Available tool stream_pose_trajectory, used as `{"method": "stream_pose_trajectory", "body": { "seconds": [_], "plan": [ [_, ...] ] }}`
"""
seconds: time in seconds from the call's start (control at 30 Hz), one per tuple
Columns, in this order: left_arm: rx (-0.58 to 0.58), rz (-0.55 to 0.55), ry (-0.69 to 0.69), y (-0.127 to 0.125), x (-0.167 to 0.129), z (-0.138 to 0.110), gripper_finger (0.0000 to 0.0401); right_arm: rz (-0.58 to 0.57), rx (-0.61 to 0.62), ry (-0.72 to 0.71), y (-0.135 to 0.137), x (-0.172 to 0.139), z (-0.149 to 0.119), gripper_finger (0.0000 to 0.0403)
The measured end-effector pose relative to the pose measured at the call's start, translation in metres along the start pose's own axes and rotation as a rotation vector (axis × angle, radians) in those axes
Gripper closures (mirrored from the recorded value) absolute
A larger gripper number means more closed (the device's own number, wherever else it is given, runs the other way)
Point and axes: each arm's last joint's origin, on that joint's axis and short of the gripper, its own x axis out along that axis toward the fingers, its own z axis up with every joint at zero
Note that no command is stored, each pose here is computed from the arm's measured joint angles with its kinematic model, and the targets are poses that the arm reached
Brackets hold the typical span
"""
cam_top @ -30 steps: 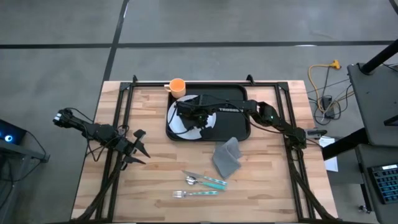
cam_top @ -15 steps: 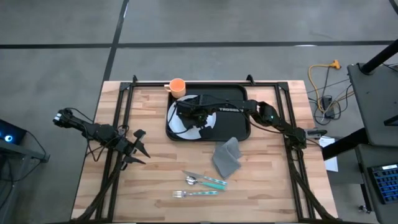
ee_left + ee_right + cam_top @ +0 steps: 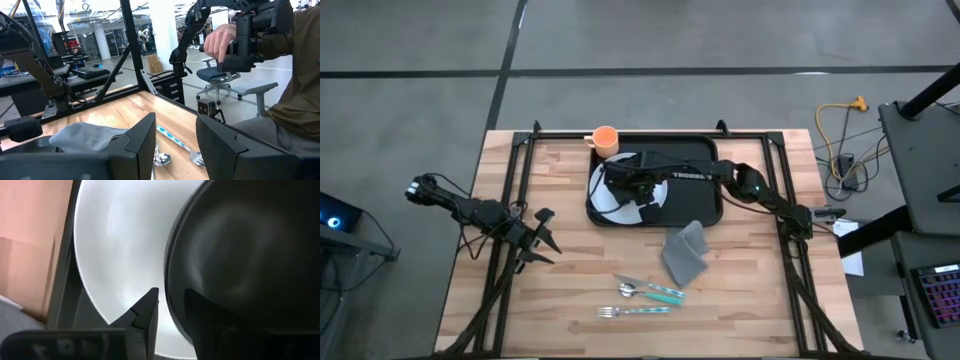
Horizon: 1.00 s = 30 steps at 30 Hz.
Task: Set up tray
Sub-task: Put the black bowl on top of the white plate of the black tray, then put the gray napkin on the right side of the black tray
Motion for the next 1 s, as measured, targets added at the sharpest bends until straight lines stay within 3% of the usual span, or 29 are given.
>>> {"method": "stream_pose_trajectory", "body": {
  "seconds": [0.3, 0.47, 0.53, 0.83, 0.93, 1.0],
  "plan": [
    [0.000, 0.000, 0.001, 0.000, 0.000, 0.000, 0.0279, -0.019, 0.066, -0.047, -0.002, -0.006, 0.004, 0.0325],
    [0.000, 0.000, 0.000, 0.000, 0.000, 0.000, 0.0279, -0.007, 0.363, -0.046, -0.001, -0.006, 0.004, 0.0333],
    [0.000, 0.000, 0.000, 0.000, 0.000, 0.000, 0.0279, -0.007, 0.406, -0.051, 0.000, -0.006, 0.005, 0.0334],
    [0.000, 0.000, 0.000, 0.000, 0.000, 0.000, 0.0279, -0.028, 0.229, -0.220, 0.030, -0.015, 0.035, 0.0335],
    [0.000, 0.000, 0.001, 0.000, 0.000, 0.000, 0.0279, 0.054, 0.117, -0.253, 0.046, -0.017, 0.041, 0.0335],
    [0.000, 0.000, 0.000, 0.000, 0.000, 0.000, 0.0279, 0.175, 0.014, -0.294, 0.056, -0.017, 0.044, 0.0335]
  ]
}}
